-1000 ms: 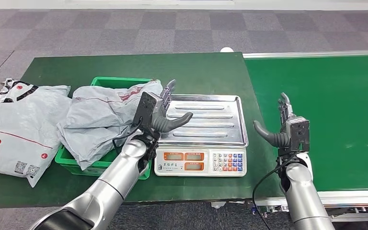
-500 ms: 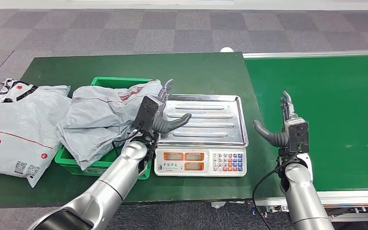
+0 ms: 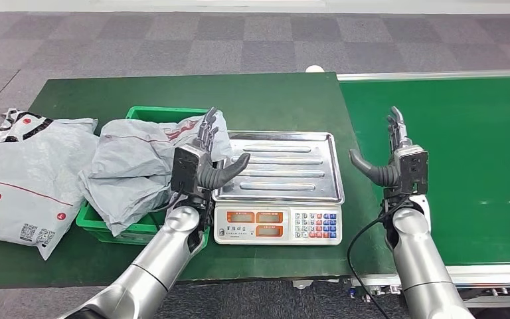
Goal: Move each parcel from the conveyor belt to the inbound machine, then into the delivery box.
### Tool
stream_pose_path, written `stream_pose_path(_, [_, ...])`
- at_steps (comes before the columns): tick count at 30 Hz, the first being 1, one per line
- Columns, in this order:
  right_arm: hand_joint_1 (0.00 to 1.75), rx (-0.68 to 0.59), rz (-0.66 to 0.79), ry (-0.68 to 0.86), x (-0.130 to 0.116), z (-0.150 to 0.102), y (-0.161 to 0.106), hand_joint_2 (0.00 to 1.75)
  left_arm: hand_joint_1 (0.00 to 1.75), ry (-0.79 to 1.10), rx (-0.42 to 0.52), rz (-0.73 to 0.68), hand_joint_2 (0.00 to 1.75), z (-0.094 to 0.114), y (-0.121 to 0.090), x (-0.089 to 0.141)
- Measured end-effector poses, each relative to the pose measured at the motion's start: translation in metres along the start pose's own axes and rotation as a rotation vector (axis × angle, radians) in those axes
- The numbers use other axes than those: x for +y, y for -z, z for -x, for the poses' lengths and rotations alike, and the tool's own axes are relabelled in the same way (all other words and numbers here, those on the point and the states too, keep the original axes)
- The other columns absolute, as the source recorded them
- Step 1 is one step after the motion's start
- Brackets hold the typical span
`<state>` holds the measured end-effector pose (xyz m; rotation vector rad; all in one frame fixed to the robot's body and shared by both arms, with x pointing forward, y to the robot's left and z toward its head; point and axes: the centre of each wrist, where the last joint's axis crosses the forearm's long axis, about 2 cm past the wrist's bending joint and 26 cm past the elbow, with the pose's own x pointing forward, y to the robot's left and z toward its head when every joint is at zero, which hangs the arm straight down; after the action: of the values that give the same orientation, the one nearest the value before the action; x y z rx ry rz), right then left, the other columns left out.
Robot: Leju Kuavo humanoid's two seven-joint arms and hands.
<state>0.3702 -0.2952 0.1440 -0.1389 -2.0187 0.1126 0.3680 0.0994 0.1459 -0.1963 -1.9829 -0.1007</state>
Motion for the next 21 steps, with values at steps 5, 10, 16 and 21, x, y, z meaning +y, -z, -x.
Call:
stream_pose_path(5, [0.0, -0.001, -0.009, -0.001, 0.003, 0.0, 0.0, 1.75, 0.0, -0.016, -0.02, -0.016, 1.75, -0.002, -0.006, -0.002])
stream_pose_path(10, [0.0, 0.001, -0.01, -0.001, 0.003, -0.001, 0.0, 1.75, 0.0, -0.023, -0.031, -0.021, 1.75, -0.004, -0.007, -0.002])
stream_pose_path(16, [0.0, -0.024, -0.029, 0.009, 0.009, -0.007, 0.015, 1.75, 0.0, 0.02, -0.058, -0.055, 1.75, -0.008, -0.017, -0.005])
stream_pose_path(21, [0.0, -0.032, -0.068, 0.029, 0.023, -0.012, 0.036, 1.75, 0.0, 0.047, -0.025, -0.052, 1.75, -0.007, -0.022, -0.006])
